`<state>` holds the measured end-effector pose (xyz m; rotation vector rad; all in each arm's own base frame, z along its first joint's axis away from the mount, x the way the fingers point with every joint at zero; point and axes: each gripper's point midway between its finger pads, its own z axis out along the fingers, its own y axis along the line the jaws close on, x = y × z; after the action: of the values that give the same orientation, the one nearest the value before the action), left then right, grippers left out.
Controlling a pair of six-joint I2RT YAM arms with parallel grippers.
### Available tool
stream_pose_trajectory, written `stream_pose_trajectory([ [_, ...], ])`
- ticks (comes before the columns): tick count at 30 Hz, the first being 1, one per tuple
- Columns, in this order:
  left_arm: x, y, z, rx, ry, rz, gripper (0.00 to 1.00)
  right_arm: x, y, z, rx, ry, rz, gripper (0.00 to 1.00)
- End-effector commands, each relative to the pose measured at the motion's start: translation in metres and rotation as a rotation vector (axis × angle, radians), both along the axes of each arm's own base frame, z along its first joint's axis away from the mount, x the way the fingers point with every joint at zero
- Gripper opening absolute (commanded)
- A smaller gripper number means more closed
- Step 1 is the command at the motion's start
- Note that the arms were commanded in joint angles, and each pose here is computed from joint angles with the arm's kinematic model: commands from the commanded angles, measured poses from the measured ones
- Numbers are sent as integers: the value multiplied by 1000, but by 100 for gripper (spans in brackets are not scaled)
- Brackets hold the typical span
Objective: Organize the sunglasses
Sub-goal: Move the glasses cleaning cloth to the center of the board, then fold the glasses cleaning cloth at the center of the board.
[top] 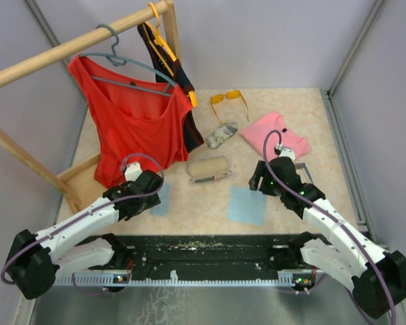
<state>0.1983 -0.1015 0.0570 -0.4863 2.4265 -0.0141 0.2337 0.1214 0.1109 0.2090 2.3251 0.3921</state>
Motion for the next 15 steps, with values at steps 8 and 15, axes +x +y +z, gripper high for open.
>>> stream_pose_trajectory([
  [8, 18, -64, 54, -80, -150, -321, 60, 4, -18, -15, -69, 96, -163, 68],
  [15, 6, -176, 68, -261, -235, -686, 59, 5, -31, -31, -119, 149, -244, 58],
])
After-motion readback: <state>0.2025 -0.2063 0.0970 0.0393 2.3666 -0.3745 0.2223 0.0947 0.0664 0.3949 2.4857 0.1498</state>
